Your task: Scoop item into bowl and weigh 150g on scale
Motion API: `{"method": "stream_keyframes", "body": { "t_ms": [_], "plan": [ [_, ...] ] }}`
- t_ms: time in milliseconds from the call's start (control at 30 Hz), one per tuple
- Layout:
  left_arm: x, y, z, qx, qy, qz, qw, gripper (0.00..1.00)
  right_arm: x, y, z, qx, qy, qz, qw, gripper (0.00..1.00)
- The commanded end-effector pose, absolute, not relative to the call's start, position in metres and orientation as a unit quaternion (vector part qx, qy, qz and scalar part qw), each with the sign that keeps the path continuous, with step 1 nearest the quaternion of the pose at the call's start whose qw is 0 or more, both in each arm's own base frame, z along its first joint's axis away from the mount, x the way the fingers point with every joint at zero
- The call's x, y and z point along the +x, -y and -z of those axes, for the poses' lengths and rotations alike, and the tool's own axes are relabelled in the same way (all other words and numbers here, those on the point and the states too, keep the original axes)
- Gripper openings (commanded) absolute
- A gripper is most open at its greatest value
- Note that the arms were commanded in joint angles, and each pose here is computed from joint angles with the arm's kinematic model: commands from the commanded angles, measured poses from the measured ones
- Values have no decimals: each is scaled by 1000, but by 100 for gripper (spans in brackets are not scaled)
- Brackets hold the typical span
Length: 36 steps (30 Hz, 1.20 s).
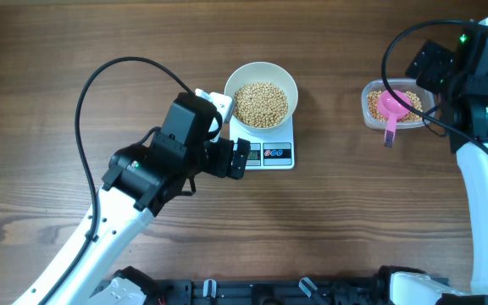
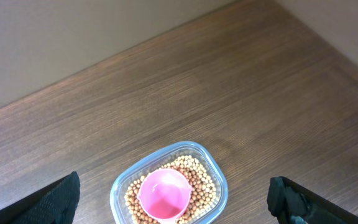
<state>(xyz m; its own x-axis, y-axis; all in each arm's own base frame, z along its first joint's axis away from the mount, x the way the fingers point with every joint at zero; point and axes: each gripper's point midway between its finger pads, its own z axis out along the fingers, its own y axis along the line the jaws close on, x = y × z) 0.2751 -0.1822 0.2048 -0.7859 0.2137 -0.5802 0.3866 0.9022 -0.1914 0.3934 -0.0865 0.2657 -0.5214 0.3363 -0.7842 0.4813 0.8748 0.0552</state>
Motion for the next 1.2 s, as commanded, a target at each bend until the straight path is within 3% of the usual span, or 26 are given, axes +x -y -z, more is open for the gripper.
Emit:
{"method": "stream_keyframes", "body": {
  "t_ms": [0,667,967,1167],
  "plan": [
    [275,181,-204,157,-934,148,286,100,392,91,-275,237,-862,97,438,100],
    [275,181,-204,157,-934,148,286,100,382,90,-282,237,-861,97,440,100],
    [275,181,-204,157,-934,148,286,100,320,84,-297,235,-872,101,417,100],
    [275,181,-204,157,-934,148,286,100,293,81,-314,233,-841,93,478,100]
  ]
}}
